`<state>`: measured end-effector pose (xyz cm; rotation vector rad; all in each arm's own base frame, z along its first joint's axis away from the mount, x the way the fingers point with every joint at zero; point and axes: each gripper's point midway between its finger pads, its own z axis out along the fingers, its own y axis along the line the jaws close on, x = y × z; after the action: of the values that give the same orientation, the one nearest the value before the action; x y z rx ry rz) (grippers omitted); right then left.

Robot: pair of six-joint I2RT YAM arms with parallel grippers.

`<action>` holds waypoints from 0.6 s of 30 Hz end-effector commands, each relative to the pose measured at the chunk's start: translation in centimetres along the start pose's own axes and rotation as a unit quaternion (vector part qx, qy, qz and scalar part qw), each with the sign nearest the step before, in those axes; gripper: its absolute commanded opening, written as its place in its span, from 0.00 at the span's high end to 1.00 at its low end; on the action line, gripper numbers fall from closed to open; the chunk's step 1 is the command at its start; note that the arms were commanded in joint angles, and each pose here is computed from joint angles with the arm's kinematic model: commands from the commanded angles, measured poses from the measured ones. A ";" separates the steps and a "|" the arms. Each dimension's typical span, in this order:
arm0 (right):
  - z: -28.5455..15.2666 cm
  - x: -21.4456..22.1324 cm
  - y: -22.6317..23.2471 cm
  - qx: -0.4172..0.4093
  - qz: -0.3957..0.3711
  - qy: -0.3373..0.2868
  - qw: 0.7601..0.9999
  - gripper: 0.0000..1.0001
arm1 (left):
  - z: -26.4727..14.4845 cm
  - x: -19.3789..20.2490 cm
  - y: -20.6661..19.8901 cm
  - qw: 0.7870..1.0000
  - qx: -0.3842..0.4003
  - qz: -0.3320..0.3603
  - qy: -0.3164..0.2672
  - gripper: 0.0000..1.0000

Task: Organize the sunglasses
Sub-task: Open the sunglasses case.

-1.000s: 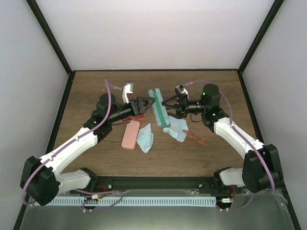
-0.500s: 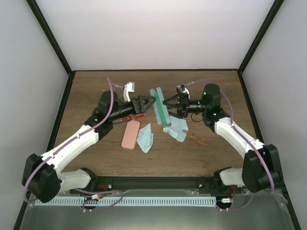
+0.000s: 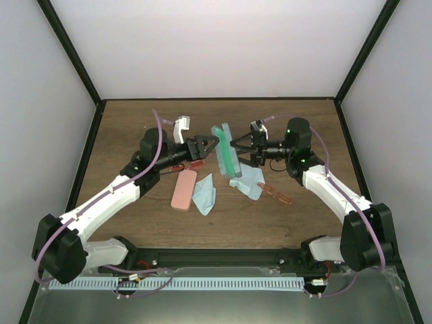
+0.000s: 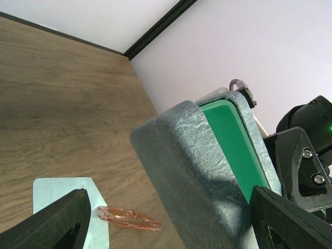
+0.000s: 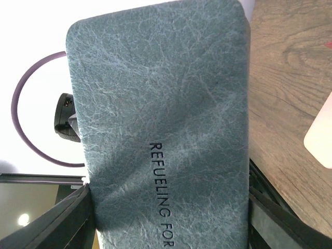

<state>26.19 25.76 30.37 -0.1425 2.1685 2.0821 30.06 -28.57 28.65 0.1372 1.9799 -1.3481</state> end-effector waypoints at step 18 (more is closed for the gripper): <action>-0.9 0.2 6.3 -0.038 -0.168 0.005 0.985 0.87 | -0.5 8.2 9.1 0.979 -0.150 -0.038 0.133 0.15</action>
<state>26.70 25.27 31.12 -0.1993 2.1202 2.0369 29.78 -27.62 21.69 0.1059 2.2170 -1.2134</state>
